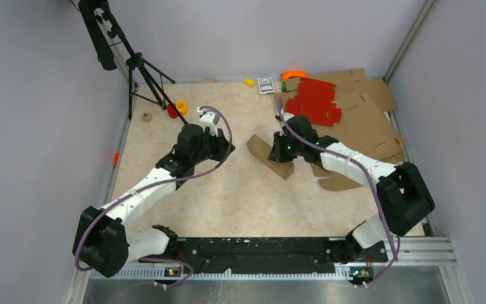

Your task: Fold the paper box

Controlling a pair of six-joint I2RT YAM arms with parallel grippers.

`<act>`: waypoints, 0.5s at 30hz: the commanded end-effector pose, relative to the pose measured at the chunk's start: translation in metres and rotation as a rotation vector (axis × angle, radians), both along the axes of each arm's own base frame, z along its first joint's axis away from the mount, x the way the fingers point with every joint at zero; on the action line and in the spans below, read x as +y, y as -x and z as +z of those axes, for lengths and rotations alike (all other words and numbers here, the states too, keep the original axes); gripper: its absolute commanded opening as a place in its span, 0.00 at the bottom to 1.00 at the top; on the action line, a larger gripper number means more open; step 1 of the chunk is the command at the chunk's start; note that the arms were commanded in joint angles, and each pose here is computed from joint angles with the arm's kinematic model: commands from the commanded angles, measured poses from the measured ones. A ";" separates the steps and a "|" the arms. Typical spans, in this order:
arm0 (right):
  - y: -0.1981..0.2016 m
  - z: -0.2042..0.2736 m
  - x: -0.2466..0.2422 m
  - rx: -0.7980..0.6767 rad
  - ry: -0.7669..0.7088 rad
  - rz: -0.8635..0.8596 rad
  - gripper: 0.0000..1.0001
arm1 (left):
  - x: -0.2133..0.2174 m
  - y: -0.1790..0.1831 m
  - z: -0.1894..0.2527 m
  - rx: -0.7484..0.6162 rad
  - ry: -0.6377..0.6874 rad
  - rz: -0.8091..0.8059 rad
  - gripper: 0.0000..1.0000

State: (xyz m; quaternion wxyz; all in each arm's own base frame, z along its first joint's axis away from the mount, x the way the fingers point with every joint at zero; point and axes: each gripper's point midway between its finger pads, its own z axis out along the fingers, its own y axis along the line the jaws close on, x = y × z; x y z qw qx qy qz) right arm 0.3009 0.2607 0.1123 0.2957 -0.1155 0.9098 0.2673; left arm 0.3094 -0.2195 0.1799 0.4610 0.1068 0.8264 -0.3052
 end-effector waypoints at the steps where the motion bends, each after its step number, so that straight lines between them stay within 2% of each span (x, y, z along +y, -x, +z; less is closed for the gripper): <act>1: 0.026 -0.019 0.027 -0.003 0.012 0.072 0.00 | 0.003 -0.001 0.012 -0.045 0.025 0.024 0.13; 4: 0.049 -0.031 0.040 0.016 0.000 0.109 0.00 | 0.006 -0.001 0.010 -0.044 0.019 0.034 0.13; 9: 0.066 -0.041 0.047 0.035 0.018 0.144 0.00 | 0.005 -0.002 0.010 -0.044 0.020 0.033 0.13; 15: 0.067 0.016 0.033 -0.065 -0.015 0.115 0.00 | -0.012 0.005 -0.007 0.038 0.024 -0.055 0.13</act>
